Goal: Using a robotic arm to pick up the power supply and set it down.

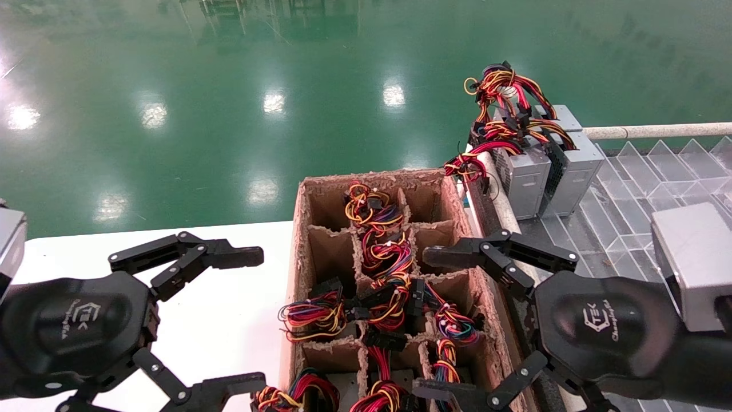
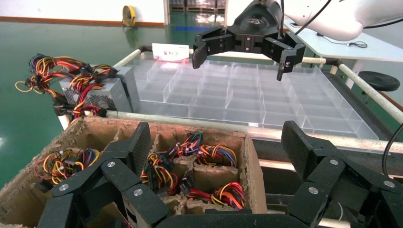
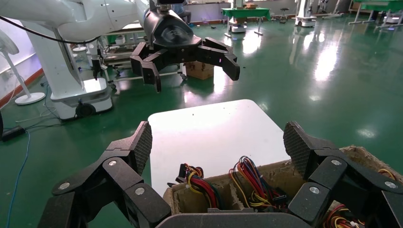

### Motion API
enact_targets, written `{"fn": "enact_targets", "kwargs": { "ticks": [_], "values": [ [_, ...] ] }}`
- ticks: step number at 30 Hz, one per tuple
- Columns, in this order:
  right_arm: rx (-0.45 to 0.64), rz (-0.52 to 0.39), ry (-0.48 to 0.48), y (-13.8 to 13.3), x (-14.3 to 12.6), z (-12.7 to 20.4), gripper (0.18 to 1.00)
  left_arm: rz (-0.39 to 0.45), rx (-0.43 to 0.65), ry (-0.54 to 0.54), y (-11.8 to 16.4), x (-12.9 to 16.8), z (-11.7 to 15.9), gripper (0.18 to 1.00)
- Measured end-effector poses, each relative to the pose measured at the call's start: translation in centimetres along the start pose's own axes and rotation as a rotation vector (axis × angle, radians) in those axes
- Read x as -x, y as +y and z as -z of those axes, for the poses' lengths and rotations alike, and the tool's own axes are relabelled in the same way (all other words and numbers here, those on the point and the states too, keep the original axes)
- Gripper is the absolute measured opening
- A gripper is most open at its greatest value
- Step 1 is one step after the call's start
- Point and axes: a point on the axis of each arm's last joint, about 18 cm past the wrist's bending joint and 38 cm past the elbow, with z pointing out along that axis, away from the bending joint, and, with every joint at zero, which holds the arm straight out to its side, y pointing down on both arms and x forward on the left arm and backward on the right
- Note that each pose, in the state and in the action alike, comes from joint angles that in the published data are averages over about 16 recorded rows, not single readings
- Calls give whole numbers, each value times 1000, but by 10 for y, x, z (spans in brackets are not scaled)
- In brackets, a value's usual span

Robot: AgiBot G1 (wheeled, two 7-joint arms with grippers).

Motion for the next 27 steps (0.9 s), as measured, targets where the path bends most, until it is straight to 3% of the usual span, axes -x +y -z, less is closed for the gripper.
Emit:
{"fn": "enact_targets", "kwargs": {
  "ticks": [27],
  "values": [
    [3, -4, 2, 1, -1, 0, 1000, 0, 0, 0, 0, 0, 0, 997]
  ]
}}
